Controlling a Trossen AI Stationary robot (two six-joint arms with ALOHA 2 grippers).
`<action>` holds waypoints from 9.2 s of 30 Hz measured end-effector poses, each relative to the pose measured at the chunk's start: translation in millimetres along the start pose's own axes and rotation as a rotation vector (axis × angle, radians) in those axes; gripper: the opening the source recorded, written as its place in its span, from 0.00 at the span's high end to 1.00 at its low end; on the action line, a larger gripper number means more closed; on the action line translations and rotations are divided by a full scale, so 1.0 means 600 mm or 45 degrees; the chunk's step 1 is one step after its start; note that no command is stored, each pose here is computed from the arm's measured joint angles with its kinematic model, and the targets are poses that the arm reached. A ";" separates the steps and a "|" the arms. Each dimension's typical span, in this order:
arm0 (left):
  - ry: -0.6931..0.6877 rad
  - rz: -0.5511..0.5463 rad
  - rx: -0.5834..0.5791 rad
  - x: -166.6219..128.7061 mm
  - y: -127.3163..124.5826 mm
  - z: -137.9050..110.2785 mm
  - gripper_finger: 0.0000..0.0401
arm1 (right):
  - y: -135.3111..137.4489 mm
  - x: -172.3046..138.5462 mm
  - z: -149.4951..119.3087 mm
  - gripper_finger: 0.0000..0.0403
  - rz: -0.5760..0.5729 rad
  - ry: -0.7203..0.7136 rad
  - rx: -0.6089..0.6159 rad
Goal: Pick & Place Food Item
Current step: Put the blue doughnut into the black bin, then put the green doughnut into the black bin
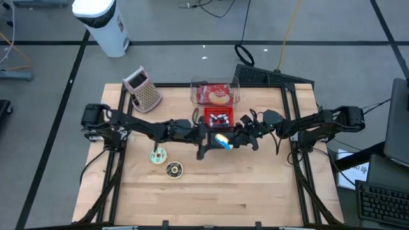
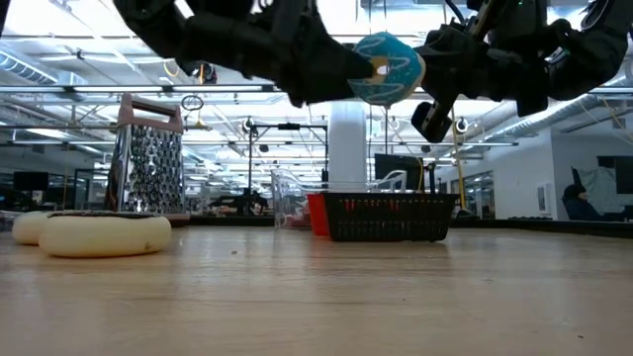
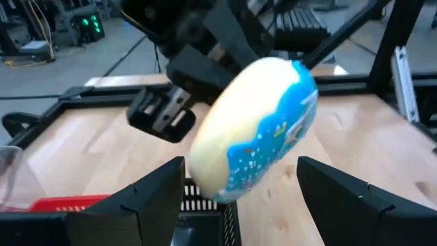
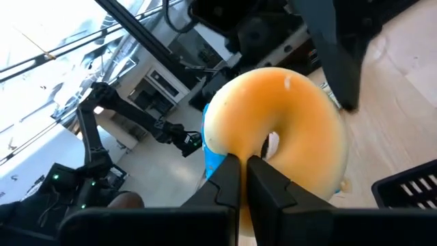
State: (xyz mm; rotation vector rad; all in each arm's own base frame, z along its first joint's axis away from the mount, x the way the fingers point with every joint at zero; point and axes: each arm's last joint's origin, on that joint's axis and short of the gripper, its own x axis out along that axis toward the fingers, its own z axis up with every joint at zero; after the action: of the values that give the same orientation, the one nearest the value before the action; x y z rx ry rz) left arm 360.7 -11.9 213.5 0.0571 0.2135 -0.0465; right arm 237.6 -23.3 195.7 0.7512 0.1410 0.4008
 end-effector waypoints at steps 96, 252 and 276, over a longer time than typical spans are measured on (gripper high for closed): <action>0.515 0.369 -1.052 0.011 0.053 -0.093 0.42 | -0.022 -0.007 0.008 0.56 -0.396 -0.103 -0.860; 0.149 0.642 0.030 -0.065 0.007 0.023 0.92 | -0.021 0.056 0.012 0.29 -0.511 -0.340 -0.556; 0.159 0.734 0.035 -0.068 0.011 0.023 0.92 | -0.053 0.122 0.025 0.48 -0.607 -0.387 -0.516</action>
State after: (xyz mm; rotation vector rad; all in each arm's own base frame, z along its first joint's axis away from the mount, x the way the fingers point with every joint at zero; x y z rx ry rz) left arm 324.3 -4.5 235.9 0.1470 0.3145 0.5292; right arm 318.2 -24.5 186.1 0.3517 -0.0494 -0.1412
